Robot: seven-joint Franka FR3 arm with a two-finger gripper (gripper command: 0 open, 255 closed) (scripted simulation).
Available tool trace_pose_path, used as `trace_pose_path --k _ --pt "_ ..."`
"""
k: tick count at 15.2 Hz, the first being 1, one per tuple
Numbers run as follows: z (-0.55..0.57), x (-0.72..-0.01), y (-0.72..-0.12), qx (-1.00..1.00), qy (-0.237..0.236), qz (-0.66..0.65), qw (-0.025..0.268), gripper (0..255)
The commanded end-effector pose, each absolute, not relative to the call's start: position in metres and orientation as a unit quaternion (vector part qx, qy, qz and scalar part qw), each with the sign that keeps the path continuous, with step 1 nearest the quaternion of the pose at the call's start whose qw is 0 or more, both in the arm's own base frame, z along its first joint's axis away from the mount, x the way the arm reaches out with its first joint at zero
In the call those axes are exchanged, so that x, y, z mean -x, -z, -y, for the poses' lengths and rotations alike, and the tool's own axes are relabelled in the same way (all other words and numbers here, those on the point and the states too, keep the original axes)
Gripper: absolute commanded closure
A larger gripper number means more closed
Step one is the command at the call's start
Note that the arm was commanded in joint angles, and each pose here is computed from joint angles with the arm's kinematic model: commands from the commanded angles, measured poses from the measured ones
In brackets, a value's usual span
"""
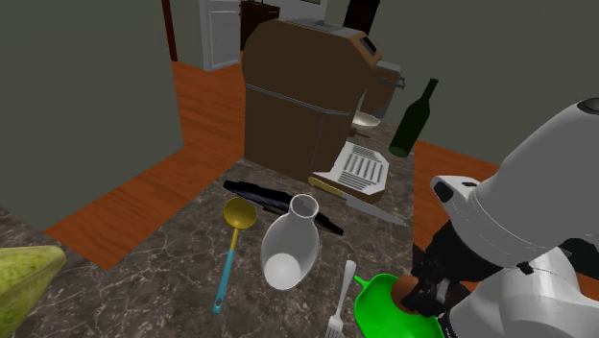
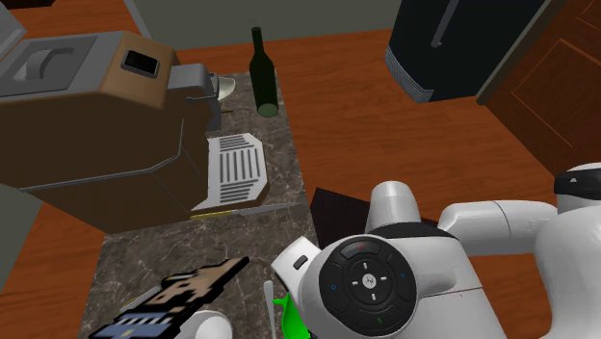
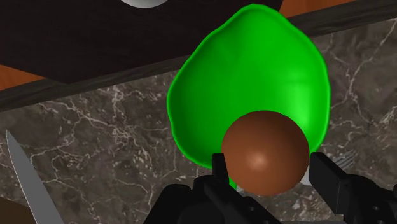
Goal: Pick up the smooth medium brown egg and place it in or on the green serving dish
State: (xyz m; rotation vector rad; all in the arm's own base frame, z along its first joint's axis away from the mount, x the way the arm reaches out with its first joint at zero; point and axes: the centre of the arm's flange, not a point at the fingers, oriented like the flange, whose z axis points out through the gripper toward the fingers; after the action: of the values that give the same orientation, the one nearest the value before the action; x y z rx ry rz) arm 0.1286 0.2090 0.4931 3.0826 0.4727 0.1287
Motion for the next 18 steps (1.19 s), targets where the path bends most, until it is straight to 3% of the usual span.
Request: trace_pose_path --k 1,13,14,18 --pt "-0.208 -0.129 -0.482 -0.988 -0.041 -0.151 0.01 255" --pt "-0.208 -0.129 -0.458 -0.988 -0.041 -0.151 0.01 255" --pt "-0.208 -0.129 -0.458 -0.988 -0.041 -0.151 0.01 0" --pt "-0.208 -0.129 -0.458 -0.988 -0.041 -0.151 0.01 0"
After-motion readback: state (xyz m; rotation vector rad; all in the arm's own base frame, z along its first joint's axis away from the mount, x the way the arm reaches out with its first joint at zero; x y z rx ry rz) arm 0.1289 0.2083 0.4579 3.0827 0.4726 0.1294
